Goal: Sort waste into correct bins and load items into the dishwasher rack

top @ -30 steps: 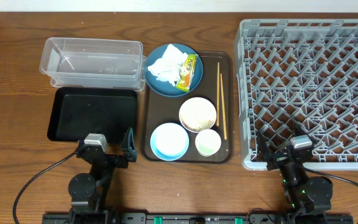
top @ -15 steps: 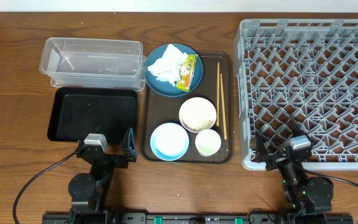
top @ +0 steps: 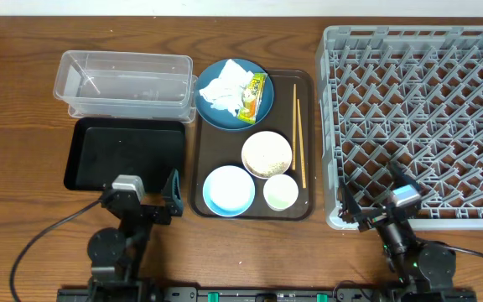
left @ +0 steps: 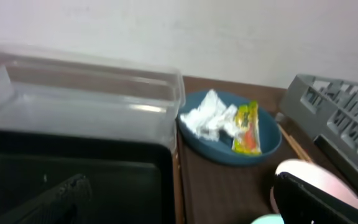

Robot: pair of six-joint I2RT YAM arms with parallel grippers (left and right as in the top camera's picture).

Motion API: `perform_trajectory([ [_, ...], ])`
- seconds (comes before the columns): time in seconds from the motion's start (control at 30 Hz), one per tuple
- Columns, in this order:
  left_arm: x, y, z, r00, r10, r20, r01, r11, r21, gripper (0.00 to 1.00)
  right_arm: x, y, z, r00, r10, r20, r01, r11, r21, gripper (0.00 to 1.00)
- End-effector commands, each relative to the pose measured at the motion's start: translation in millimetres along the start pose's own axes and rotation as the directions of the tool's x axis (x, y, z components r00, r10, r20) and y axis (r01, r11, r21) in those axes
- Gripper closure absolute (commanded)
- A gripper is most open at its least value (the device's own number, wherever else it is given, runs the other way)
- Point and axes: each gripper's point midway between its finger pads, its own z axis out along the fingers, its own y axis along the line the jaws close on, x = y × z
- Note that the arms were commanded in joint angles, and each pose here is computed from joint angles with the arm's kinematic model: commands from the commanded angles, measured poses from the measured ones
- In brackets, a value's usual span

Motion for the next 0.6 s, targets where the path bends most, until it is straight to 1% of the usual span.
perform_trajectory([
  [0.0, -36, -4, 0, 0.997, 0.076, 0.025, -0.075, 0.997, -0.011, 0.04, -34, 2, -4, 0.998, -0.034, 0.059, 0.034, 0.999, -0.005, 0.01],
  [0.13, -68, -11, 10, 0.994, 0.108, -0.002, -0.108, 0.994, 0.003, 0.04, -54, 2, -2, 0.996, -0.074, 0.054, 0.074, 0.997, -0.002, 0.01],
  [0.27, -100, -19, 29, 0.989, 0.14, -0.054, -0.138, 0.99, 0.032, 0.04, -68, -1, 8, 0.998, -0.064, -0.004, 0.064, 0.998, -0.006, 0.01],
  [0.43, -129, -31, 64, 0.958, 0.198, -0.205, -0.186, 0.979, 0.078, 0.04, -82, -7, 30, 0.99, -0.035, -0.14, 0.033, 0.999, -0.011, 0.01],
  [0.57, -139, -52, 98, 0.904, 0.246, -0.351, -0.202, 0.967, 0.155, 0.04, -87, -12, 46, 0.96, -0.03, -0.278, 0.025, 0.999, -0.021, 0.01],
])
